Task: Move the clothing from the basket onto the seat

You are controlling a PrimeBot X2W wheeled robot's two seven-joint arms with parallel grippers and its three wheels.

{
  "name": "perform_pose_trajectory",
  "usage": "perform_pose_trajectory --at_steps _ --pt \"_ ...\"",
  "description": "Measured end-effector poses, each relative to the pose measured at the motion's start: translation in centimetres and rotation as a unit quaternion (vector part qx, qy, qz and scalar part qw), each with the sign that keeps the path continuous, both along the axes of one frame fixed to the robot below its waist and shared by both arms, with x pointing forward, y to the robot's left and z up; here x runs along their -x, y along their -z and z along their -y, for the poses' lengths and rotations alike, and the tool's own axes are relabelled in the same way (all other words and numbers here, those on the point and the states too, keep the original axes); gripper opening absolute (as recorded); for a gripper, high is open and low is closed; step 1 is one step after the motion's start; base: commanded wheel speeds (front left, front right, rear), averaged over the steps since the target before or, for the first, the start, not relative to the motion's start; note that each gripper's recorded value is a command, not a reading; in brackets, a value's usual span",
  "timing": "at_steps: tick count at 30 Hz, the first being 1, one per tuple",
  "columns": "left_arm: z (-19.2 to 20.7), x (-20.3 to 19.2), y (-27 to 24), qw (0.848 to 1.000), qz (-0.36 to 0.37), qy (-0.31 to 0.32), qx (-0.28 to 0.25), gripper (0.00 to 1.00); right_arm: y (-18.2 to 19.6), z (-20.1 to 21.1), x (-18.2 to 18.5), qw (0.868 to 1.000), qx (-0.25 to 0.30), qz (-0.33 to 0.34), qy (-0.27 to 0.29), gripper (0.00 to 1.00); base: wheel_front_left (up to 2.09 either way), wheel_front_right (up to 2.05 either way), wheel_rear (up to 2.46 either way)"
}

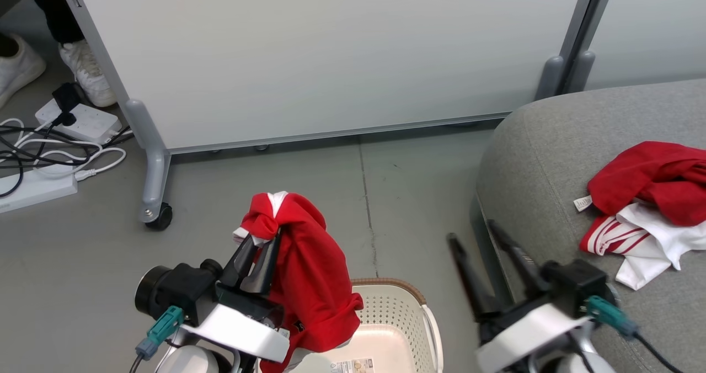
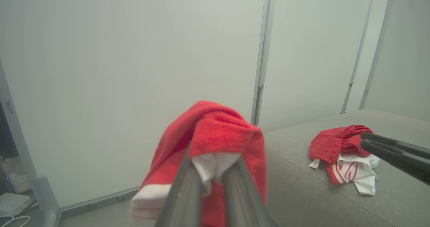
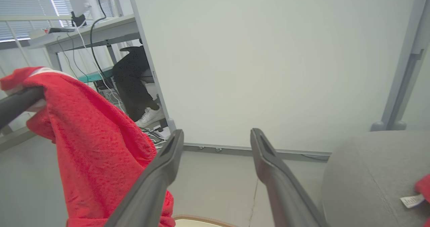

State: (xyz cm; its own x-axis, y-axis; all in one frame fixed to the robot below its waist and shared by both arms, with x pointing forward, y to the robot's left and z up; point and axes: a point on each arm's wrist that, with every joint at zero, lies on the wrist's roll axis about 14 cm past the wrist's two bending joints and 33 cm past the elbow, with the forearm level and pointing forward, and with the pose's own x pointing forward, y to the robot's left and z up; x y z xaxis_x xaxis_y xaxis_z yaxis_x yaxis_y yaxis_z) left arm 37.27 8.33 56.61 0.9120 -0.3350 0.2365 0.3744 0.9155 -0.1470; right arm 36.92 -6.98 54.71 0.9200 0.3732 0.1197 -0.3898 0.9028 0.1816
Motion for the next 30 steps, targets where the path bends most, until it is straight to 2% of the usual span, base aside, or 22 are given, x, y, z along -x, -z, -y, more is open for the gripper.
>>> perform_pose_trajectory --at_steps 6,10,11,15,19,26,27,28,30 --pt "0.0 0.1 -0.4 1.000 0.006 0.001 0.000 0.00 0.1 -6.9 0.5 0.994 -0.016 -0.006 -0.110 1.00 0.00 0.00 0.00" --pt "-0.1 0.3 -0.3 1.000 0.003 0.001 -0.001 0.00 0.3 -11.2 1.7 0.983 -0.024 -0.011 -0.182 1.00 0.00 0.00 0.00" --pt "-0.1 0.3 -0.3 1.000 0.003 0.001 -0.001 0.00 0.3 -11.2 1.7 0.983 -0.024 -0.011 -0.182 1.00 0.00 0.00 0.00" --pt "-0.3 0.4 -0.6 1.000 0.007 -0.003 -0.001 0.00 0.9 -14.4 3.0 0.970 -0.018 -0.022 -0.242 1.00 0.00 0.00 0.00" --pt "-0.3 0.6 -0.6 1.000 0.007 -0.003 -0.001 0.00 1.6 -16.2 3.5 0.960 -0.003 -0.031 -0.277 1.00 0.00 0.00 0.00" --pt "0.2 0.9 -0.5 1.000 0.006 0.004 0.000 0.00 2.6 -17.5 3.1 0.951 0.021 -0.046 -0.305 1.00 0.00 0.00 0.00" --pt "0.2 1.0 -0.5 1.000 0.006 0.004 0.000 0.00 2.6 -17.7 3.1 0.950 0.022 -0.048 -0.308 0.47 0.00 0.00 0.00" --pt "0.2 1.0 -0.6 1.000 0.007 0.005 0.000 0.00 2.7 -17.8 3.2 0.949 0.024 -0.050 -0.310 0.00 0.00 0.00 0.00" --pt "0.2 1.1 -0.6 1.000 0.007 0.005 0.000 0.00 2.7 -18.0 3.2 0.948 0.022 -0.052 -0.315 0.00 0.00 0.00 0.00"
